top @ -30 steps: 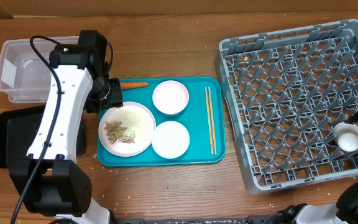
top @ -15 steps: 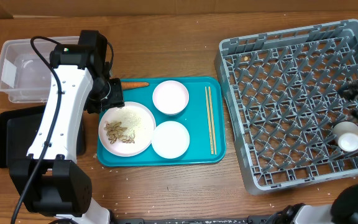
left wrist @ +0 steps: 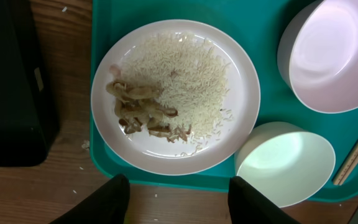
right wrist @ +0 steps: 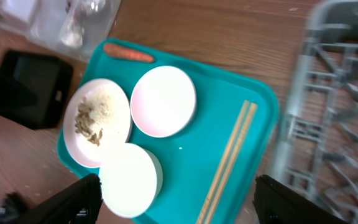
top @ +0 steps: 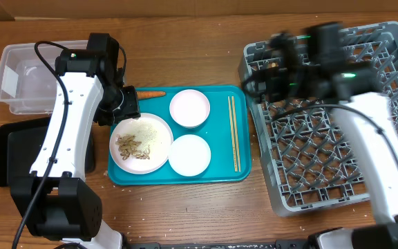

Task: Sort waste into correct bins and load items into the dishwasher
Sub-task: 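Reach the right gripper to the pink bowl and grasp its rim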

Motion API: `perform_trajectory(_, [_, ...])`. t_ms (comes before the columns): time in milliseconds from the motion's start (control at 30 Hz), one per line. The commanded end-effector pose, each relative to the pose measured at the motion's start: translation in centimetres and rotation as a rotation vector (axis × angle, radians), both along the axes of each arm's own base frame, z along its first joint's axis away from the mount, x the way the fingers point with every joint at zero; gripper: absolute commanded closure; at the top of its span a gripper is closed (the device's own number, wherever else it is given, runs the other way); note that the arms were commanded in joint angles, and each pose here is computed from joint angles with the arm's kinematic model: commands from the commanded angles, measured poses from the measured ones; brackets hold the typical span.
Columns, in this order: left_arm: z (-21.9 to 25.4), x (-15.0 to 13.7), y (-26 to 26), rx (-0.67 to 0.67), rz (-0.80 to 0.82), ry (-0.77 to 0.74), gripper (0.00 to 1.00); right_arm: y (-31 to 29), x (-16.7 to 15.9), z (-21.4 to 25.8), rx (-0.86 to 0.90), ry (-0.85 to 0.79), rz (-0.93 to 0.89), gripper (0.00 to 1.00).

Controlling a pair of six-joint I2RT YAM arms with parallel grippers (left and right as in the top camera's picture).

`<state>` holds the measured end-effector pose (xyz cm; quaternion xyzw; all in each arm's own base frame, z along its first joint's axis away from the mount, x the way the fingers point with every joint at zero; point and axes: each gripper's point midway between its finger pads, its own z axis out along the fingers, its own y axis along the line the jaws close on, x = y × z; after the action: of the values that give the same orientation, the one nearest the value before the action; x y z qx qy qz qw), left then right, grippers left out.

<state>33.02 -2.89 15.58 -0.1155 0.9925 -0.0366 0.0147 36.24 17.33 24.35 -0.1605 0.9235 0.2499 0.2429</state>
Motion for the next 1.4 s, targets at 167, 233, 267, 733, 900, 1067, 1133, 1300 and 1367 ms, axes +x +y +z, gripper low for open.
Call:
perform_trajectory(167, [1.2,0.2,-0.4,-0.011,0.002,-0.039,0.46,5.1,3.1,-8.3,-0.165,0.083,-0.087,0.23])
perform_trajectory(233, [1.2,0.2,-0.4,-0.011,0.002,-0.039,0.46,5.8,3.4,-10.3,-0.170,0.126,-0.100,0.24])
perform_trajectory(267, [1.2,0.2,-0.4,-0.011,0.002,-0.039,0.46,6.0,3.6,-11.5,-0.174,0.146,-0.106,0.25])
perform_trajectory(733, [1.2,0.4,-0.4,-0.012,0.002,-0.047,0.46,8.3,3.1,-20.4,-0.230,0.297,-0.089,0.41])
perform_trajectory(900, [1.2,0.4,-0.4,-0.011,0.002,-0.048,0.46,8.4,3.4,-20.3,-0.220,0.294,-0.110,0.66])
perform_trajectory(1067, [1.2,0.4,-0.4,-0.012,0.002,-0.048,0.46,8.0,3.1,-20.8,-0.222,0.324,-0.171,0.74])
perform_trajectory(1133, [1.2,0.4,-0.4,-0.012,0.002,-0.048,0.46,7.7,3.2,-20.9,-0.229,0.332,-0.204,0.76])
perform_trajectory(1300, [1.2,0.3,-0.4,-0.012,0.002,-0.045,0.45,7.7,3.1,-20.9,-0.223,0.343,-0.226,0.81])
perform_trajectory(1367, [1.2,0.3,-0.4,-0.012,0.002,-0.044,0.46,7.5,2.8,-21.0,-0.228,0.362,-0.240,0.84])
